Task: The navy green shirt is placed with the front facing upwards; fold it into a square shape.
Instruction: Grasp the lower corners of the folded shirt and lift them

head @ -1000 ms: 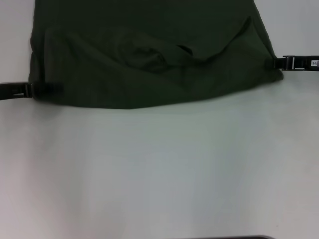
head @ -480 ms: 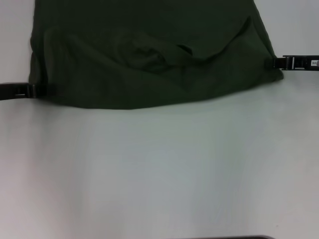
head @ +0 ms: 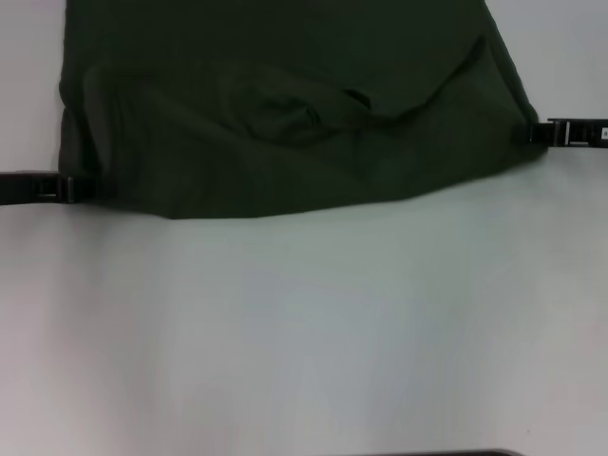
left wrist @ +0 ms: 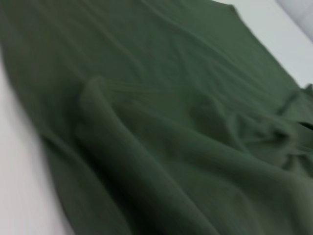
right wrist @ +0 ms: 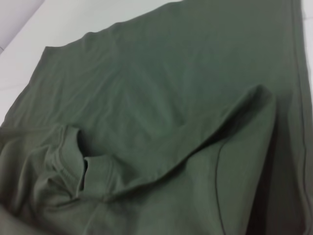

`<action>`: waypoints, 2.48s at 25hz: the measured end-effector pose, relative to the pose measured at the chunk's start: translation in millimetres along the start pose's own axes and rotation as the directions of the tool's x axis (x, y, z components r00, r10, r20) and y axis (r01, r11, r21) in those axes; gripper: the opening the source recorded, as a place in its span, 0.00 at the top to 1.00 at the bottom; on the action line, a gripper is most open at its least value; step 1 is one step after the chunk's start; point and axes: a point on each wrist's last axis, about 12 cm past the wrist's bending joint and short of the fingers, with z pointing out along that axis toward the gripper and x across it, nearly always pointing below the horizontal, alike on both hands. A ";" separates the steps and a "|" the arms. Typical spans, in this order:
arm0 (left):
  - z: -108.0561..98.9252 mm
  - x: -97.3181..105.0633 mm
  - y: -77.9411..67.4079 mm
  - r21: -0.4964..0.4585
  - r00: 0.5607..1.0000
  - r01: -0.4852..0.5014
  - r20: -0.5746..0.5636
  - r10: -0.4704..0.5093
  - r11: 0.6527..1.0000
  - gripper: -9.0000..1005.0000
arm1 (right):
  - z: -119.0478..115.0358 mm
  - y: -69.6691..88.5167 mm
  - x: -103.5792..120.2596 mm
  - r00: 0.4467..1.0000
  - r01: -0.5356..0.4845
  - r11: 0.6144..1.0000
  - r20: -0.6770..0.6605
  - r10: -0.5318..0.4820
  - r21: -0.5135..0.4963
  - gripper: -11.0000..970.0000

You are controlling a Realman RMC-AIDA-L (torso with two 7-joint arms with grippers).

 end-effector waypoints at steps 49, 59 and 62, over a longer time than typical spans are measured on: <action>-50.6 60.8 -10.9 0.227 0.971 0.039 -0.237 0.017 0.973 0.96 | -102.9 -16.9 106.5 0.996 -0.078 0.977 -0.052 0.069 -0.201 0.95; -57.8 71.4 -12.9 0.260 0.965 0.053 -0.261 0.017 0.964 0.96 | -107.7 -14.1 117.7 0.993 -0.091 0.970 -0.096 0.071 -0.224 0.95; -60.0 76.3 -13.5 0.269 0.964 0.060 -0.266 0.014 0.961 0.96 | -108.0 -14.3 119.3 0.992 -0.095 0.970 -0.105 0.073 -0.222 0.95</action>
